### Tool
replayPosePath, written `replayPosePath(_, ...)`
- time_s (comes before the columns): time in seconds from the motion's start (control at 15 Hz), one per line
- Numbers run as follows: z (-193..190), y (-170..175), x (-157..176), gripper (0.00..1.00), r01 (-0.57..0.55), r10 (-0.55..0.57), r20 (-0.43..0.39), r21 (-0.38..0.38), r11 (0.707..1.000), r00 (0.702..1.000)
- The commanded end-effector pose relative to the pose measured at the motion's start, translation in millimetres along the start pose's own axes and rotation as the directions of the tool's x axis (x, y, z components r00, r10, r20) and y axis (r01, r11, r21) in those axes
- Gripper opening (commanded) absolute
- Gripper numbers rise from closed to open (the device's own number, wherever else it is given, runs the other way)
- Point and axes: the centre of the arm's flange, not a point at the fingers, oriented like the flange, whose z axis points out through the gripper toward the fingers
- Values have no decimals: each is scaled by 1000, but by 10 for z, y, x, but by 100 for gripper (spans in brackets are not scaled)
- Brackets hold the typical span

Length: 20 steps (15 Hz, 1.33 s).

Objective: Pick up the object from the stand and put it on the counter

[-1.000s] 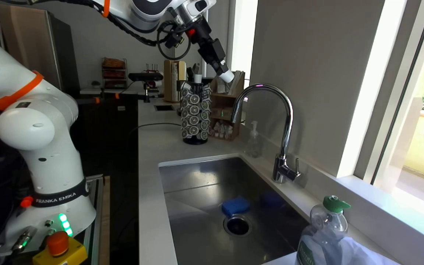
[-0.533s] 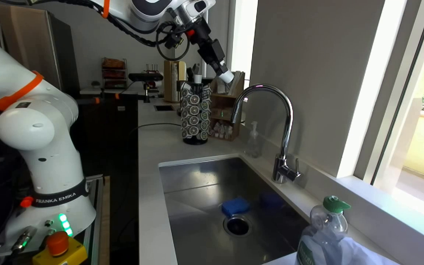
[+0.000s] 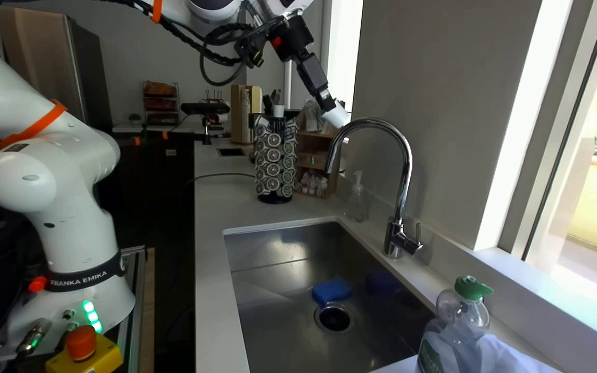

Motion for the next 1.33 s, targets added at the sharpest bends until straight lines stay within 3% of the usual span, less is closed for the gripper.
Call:
replayPosePath(0.0, 146, 443, -3, 29, -145, 152, 124, -61, 987, 981)
replayPosePath(0.27, 299, 941, -113, 29, -286, 311, 248, -135, 949, 917)
replayPosePath(0.53, 498, 1349, -266, 29, -416, 470, 332, -223, 882, 818)
replayPosePath(0.6, 422, 1249, -287, 54, -349, 390, 304, -182, 919, 869)
replayPosePath(0.8, 507, 1379, -311, 54, -393, 442, 318, -208, 896, 839)
replayPosePath(1.27, 514, 1373, -291, 54, -401, 451, 316, -213, 891, 835)
